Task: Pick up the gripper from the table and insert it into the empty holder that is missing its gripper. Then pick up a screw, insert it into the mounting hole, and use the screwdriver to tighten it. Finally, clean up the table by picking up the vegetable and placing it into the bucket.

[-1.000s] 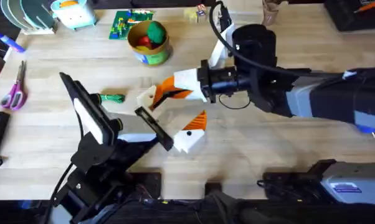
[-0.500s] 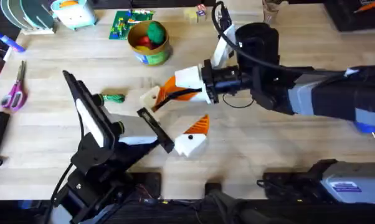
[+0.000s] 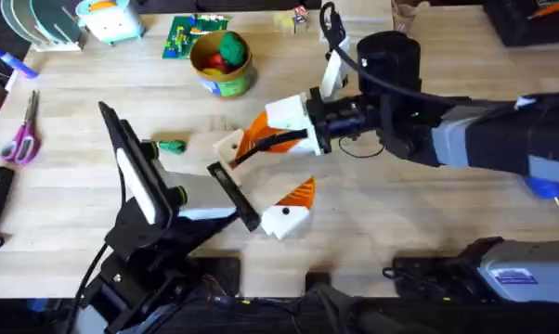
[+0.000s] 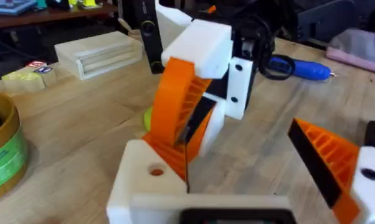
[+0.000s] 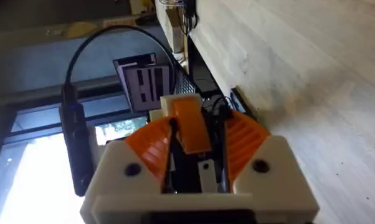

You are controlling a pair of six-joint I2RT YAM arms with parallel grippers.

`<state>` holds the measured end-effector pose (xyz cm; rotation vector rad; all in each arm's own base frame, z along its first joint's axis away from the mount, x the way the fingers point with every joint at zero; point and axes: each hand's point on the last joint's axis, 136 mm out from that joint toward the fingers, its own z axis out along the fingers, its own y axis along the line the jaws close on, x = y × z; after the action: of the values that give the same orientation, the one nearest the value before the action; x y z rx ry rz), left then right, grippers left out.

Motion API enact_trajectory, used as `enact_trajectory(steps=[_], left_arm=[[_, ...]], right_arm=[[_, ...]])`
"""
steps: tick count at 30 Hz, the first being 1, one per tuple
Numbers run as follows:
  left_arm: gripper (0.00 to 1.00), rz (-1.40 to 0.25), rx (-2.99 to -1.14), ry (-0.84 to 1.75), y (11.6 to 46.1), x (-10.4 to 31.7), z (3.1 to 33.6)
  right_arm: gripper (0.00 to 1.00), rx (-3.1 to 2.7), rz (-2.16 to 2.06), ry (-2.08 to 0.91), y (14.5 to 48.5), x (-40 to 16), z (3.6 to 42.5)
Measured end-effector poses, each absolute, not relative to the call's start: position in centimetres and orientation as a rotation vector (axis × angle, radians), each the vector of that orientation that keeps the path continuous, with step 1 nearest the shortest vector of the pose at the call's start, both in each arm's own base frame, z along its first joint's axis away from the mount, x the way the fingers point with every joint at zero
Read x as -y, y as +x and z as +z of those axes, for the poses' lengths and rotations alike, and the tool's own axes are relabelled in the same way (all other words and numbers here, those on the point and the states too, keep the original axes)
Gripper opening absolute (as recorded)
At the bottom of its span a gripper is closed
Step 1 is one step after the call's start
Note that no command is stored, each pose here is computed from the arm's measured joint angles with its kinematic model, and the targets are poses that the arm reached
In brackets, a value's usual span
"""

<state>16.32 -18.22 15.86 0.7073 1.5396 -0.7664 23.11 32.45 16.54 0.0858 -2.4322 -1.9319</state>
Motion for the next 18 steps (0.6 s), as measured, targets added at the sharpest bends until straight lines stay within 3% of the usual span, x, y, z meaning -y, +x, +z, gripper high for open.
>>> enact_trajectory(steps=[18], left_arm=[[0.993, -0.824, -1.505, 0.786, 15.0, 19.2, 16.0]], right_arm=[[0.499, 2.407, -1.952, 0.098, 23.4, -31.9, 16.7]])
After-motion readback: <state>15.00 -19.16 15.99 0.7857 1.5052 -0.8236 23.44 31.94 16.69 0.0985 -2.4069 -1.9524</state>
